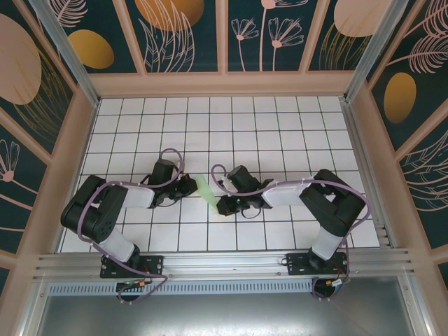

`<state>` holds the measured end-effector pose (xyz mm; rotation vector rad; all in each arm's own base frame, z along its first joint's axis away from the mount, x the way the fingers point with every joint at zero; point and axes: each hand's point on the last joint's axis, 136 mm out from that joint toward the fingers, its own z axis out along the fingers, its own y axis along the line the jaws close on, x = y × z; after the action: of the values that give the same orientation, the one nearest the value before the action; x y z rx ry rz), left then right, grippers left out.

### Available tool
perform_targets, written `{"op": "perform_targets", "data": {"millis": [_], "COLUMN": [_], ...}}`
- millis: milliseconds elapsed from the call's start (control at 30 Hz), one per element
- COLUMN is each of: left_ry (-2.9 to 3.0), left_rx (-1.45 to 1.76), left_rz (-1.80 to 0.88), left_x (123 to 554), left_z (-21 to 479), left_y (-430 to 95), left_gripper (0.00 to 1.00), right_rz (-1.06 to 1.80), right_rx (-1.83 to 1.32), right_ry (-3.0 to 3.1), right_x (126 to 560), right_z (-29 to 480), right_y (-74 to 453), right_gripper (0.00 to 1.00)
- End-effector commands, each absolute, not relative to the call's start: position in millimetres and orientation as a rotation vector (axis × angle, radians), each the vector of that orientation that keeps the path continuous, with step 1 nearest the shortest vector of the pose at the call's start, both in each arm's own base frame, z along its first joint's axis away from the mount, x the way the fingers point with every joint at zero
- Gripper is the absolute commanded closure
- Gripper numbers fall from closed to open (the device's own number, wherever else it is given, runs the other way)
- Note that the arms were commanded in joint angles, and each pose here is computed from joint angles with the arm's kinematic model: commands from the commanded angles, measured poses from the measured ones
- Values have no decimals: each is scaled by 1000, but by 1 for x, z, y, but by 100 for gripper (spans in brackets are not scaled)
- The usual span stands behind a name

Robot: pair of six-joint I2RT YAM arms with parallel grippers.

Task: Fold a paper plane with a square sheet of paper (pick it up from the middle)
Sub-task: Fold the wing for the fifth time at the center of the table.

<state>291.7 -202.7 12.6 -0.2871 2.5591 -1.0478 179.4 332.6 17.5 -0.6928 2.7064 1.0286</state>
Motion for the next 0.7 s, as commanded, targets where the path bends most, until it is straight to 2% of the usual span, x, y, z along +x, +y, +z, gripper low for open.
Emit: {"op": "perform_targets", "data": {"millis": [0,200,267,300,467,667], "left_ry": [2664,2588,2555,2537,2480,2507], "left_rx": [-397,-335,-323,-321,-366,-534], "left_rz": [-801,-890,-903,-906,-868,-624], "left_x": [285,299,305,307,312,306], "left_z": [-25,10,29,38,77,88], "left_y": [-174,-188,-189,-190,-182,-161], "left_gripper": [100,100,94,90,61,37], "right_rz": [940,958,933,917,737,680], "right_rx": [-703,-622,-543,-508,-303,-207], "right_ry": [2867,2698,2625,2590,2399,2306], "right_x": [147,179,201,212,275,317], "right_z": [-2,40,60,69,115,132], "right_y": [298,307,306,304,269,233], "right_gripper": [100,100,100,96,57,35]}}
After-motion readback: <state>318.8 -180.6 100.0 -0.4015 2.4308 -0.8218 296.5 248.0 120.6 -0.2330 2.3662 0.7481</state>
